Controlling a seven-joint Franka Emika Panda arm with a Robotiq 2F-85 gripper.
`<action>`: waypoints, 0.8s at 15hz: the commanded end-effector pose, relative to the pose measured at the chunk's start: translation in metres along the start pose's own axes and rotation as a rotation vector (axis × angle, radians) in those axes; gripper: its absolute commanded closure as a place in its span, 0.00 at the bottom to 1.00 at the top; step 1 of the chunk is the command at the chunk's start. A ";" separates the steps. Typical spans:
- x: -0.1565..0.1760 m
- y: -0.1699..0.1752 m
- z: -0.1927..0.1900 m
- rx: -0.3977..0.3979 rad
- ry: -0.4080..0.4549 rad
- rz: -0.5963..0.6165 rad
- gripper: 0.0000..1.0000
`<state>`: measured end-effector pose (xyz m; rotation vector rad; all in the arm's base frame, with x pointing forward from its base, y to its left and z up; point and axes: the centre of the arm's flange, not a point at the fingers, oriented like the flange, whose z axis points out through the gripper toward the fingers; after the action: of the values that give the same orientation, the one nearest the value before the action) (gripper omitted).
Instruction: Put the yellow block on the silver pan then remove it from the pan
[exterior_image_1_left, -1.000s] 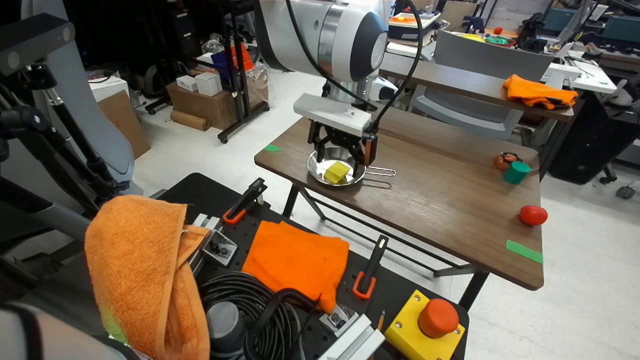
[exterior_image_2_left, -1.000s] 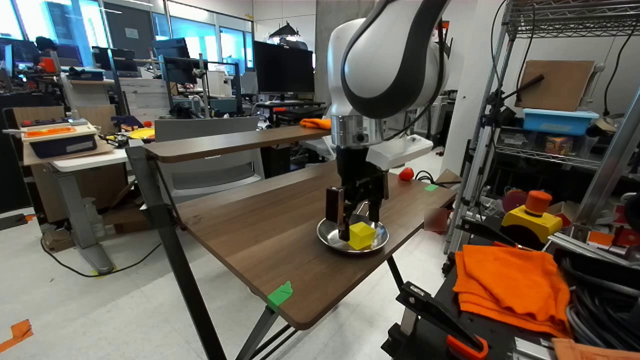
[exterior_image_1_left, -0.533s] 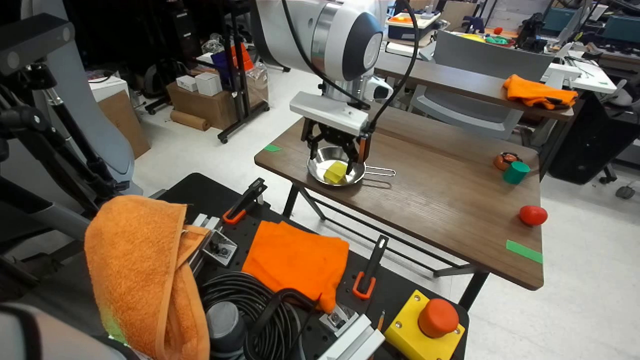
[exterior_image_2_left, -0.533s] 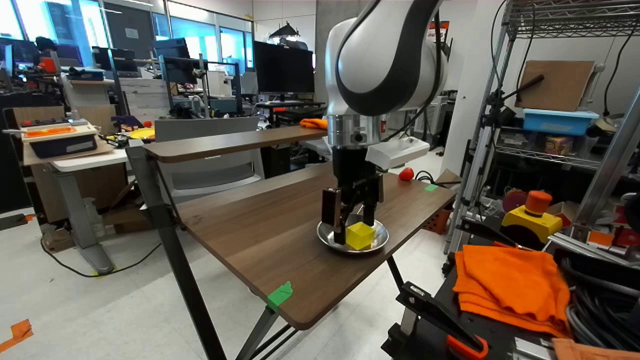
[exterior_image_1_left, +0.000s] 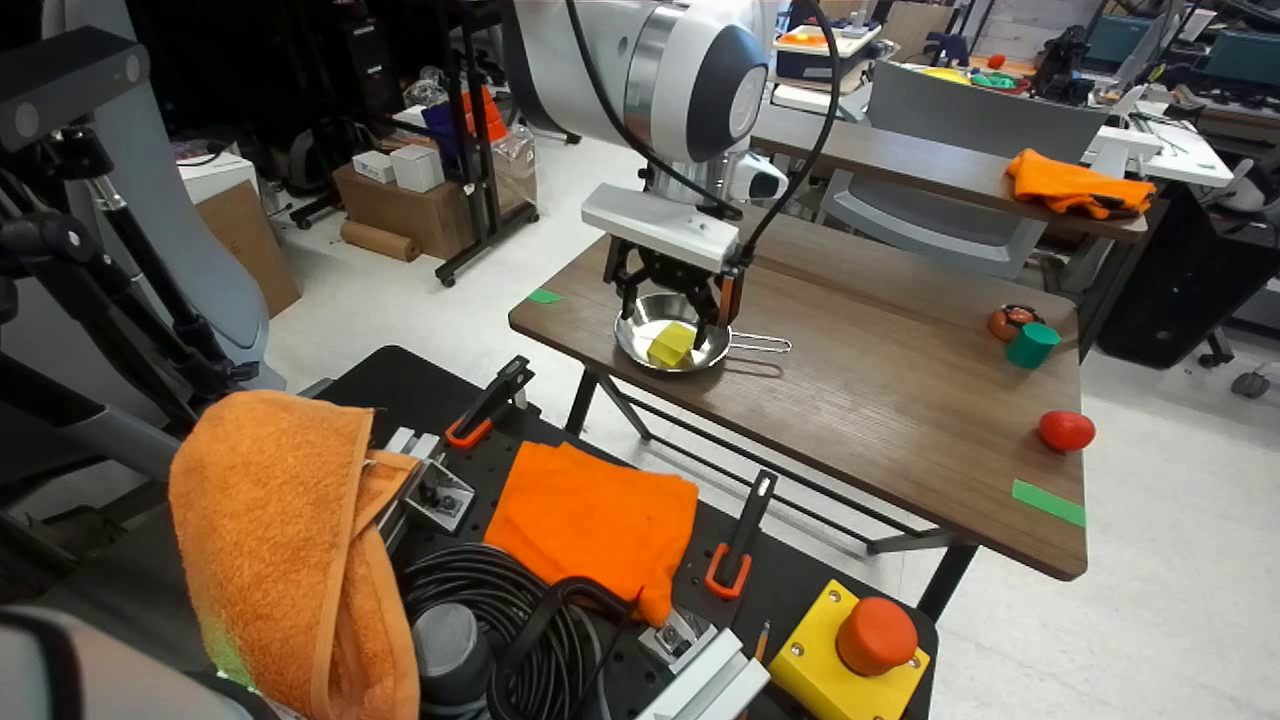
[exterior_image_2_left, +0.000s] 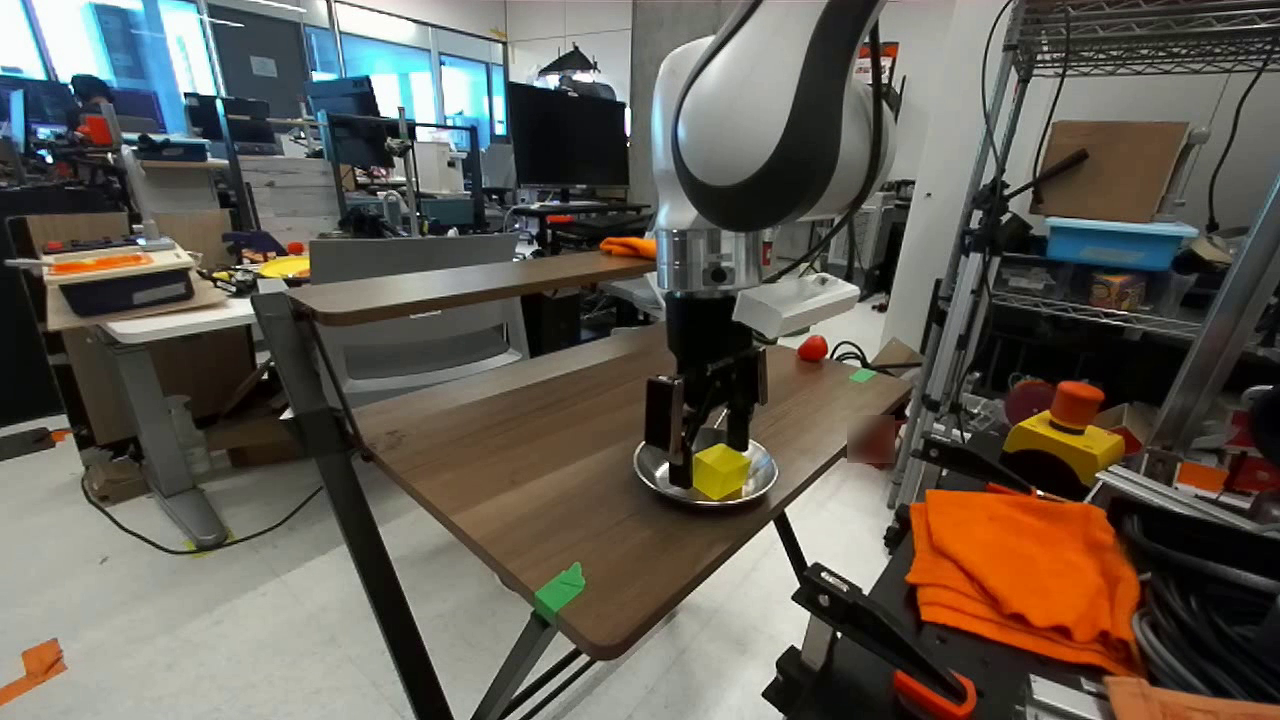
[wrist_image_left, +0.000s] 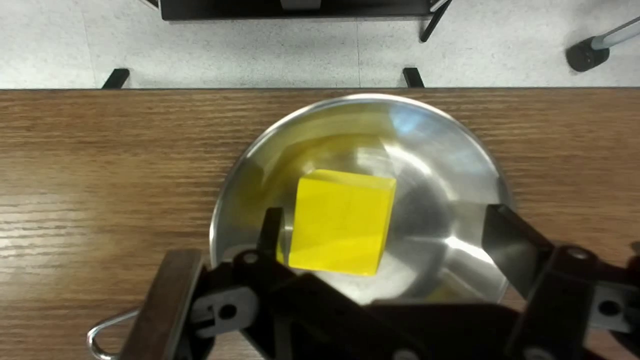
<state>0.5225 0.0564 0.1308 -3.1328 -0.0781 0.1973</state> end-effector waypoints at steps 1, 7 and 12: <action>-0.001 0.005 -0.002 -0.007 0.008 -0.014 0.00; -0.001 0.006 0.000 -0.011 0.006 -0.016 0.00; -0.002 0.008 0.009 -0.012 -0.013 -0.010 0.00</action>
<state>0.5214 0.0523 0.1288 -3.1382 -0.0749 0.2052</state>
